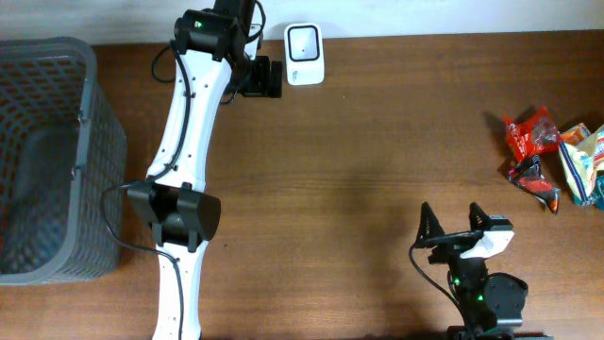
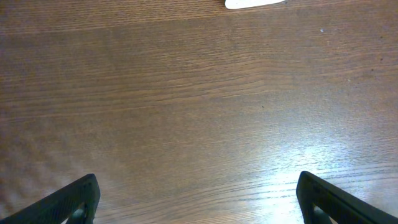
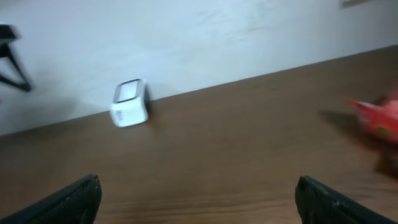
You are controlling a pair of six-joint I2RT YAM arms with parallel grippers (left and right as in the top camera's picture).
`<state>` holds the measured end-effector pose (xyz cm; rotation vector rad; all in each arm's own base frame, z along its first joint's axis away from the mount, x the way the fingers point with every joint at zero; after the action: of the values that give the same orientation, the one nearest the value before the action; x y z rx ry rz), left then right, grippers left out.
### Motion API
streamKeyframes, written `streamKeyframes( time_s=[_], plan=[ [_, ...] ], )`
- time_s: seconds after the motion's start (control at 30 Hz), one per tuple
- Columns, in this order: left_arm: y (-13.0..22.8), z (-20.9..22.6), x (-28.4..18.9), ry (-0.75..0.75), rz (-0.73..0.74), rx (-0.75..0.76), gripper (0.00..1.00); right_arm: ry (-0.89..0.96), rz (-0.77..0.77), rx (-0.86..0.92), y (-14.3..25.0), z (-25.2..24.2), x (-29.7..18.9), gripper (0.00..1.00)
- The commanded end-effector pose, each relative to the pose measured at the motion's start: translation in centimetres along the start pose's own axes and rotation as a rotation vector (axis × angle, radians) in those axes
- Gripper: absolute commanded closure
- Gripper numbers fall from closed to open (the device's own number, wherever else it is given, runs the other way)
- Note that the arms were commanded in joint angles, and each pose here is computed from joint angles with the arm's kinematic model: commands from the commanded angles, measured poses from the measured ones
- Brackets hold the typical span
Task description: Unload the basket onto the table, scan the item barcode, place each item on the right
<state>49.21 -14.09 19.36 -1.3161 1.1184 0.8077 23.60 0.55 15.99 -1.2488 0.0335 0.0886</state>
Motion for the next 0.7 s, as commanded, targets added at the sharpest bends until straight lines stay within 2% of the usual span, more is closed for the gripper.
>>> streamKeyframes(
  time_s=[0.0, 0.67],
  plan=[
    [0.09, 0.03, 0.42, -0.001, 0.009, 0.005, 0.01, 0.085, -0.02, -0.032, -0.05, -1.41, -0.05, 0.02],
    [0.09, 0.03, 0.42, -0.001, 0.009, 0.005, 0.01, 0.07, -0.018, -0.032, -0.03, -1.18, -0.03, 0.02]
  ],
)
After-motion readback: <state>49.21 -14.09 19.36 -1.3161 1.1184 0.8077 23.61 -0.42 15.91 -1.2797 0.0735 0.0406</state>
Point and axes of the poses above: each gripper's point midway between its finger pads, its own x axis out along the fingers, its own z axis along the line the jaws close on, y = z × x, the point moved 1 cm from there along -x, back along the fingers, and after that the axes turned 3 degrees about x, right-handed, at the moved point
